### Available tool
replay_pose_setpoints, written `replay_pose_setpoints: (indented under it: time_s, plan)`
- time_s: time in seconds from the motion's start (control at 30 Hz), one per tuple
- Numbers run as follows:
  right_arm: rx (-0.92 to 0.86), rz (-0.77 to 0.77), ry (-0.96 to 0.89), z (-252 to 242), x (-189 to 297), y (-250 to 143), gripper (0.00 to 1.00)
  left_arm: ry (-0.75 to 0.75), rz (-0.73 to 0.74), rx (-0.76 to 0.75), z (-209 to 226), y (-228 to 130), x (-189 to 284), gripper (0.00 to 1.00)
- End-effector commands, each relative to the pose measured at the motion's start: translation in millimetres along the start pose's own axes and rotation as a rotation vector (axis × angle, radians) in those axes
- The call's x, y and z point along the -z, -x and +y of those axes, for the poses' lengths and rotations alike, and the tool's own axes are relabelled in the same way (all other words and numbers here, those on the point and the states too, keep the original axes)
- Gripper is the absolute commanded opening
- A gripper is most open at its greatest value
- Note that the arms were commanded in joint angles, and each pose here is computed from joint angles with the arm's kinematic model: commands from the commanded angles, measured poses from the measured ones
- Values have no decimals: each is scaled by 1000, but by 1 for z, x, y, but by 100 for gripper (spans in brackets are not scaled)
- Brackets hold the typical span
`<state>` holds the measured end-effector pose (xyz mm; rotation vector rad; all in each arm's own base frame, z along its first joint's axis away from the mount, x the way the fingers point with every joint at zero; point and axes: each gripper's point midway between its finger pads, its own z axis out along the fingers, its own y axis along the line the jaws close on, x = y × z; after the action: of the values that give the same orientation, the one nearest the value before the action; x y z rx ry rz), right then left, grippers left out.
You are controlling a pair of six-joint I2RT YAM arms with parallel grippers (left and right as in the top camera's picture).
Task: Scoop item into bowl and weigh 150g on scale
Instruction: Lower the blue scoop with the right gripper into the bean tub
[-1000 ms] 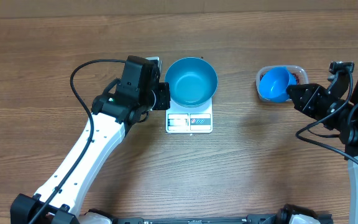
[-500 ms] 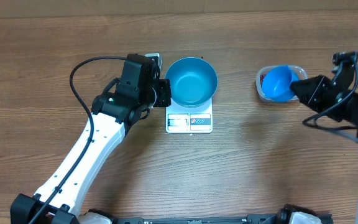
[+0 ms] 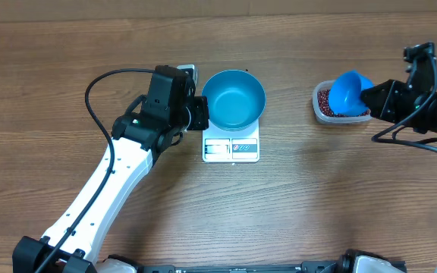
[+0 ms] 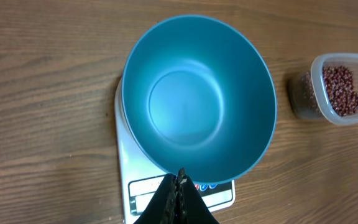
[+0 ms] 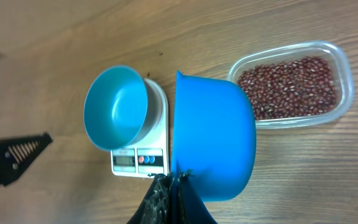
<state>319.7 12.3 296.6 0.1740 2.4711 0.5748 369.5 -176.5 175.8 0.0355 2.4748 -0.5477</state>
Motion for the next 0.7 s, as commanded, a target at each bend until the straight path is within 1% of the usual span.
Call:
replay_pose_setpoints:
  time_s: [0.0,0.3,0.5,0.67]
  plan:
    - [156,-8,21,18,4,2,4,-7,-9,-21,-2,4,9,4]
    - [211,-16,56,37,-2,3,4,9,-20,-21,0,7,9,4]
    - [123,-30,59,38,-2,7,4,18,-26,-22,2,8,9,4]
    - [120,-27,62,39,-2,7,4,18,-25,-22,2,8,9,4]
